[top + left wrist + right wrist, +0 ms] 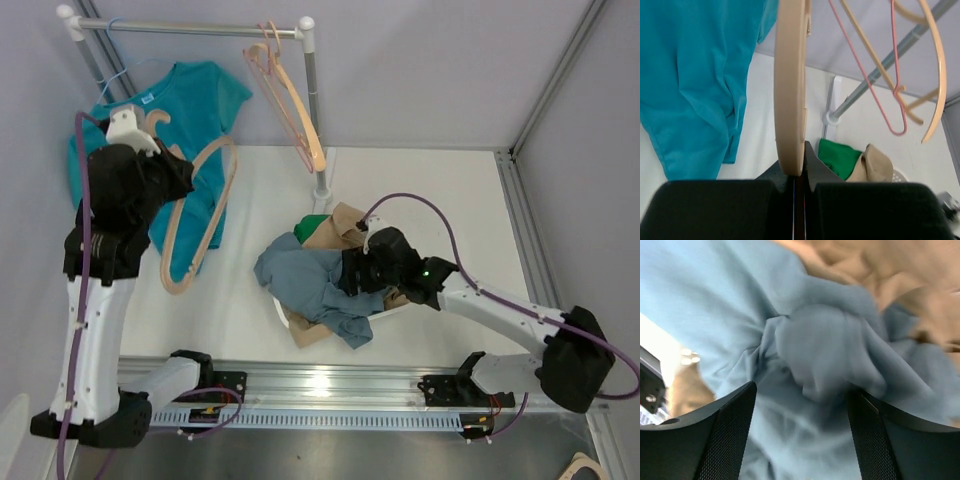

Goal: Remove the t-shirt from the hanger

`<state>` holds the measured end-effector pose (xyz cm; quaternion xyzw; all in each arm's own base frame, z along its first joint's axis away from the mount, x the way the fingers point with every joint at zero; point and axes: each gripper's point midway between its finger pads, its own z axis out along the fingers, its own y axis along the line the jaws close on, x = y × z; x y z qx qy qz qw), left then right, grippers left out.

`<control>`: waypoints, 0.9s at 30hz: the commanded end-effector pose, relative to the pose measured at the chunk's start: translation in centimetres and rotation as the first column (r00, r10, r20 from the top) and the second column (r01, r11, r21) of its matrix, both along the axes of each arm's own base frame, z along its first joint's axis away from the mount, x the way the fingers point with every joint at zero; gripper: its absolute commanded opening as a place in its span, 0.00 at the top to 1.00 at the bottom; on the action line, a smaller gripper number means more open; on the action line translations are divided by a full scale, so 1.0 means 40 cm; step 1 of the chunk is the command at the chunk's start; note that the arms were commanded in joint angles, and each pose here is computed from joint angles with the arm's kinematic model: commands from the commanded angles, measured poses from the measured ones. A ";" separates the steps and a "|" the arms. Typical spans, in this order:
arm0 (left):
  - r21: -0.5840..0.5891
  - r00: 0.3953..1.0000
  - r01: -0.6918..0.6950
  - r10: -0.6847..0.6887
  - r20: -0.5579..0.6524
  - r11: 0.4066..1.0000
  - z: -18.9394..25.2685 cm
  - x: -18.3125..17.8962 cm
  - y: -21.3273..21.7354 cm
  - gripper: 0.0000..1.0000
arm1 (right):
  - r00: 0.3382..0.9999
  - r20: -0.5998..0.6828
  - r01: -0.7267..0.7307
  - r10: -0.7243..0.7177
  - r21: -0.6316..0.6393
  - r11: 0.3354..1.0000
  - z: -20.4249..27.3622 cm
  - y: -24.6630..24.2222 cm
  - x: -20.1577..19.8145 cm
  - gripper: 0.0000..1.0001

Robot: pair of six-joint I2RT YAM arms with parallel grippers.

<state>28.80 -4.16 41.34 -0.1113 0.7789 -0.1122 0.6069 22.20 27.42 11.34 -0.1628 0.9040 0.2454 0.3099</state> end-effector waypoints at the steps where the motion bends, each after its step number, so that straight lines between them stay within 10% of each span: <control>1: -0.014 0.996 0.041 -0.040 0.081 0.999 0.112 0.039 -0.005 0.99 | 0.989 0.131 0.065 -0.066 0.009 0.998 0.138 -0.045 0.035 0.25; 10: -0.001 0.994 -0.013 0.013 0.105 1.000 0.149 0.182 0.032 0.99 | 0.914 0.380 0.052 -0.141 0.234 0.971 0.413 -0.117 0.004 0.01; 27: 0.112 0.917 -0.195 0.140 0.373 0.974 0.298 0.496 0.016 0.99 | 0.857 0.481 0.010 -0.184 0.342 0.940 0.502 -0.216 -0.084 0.01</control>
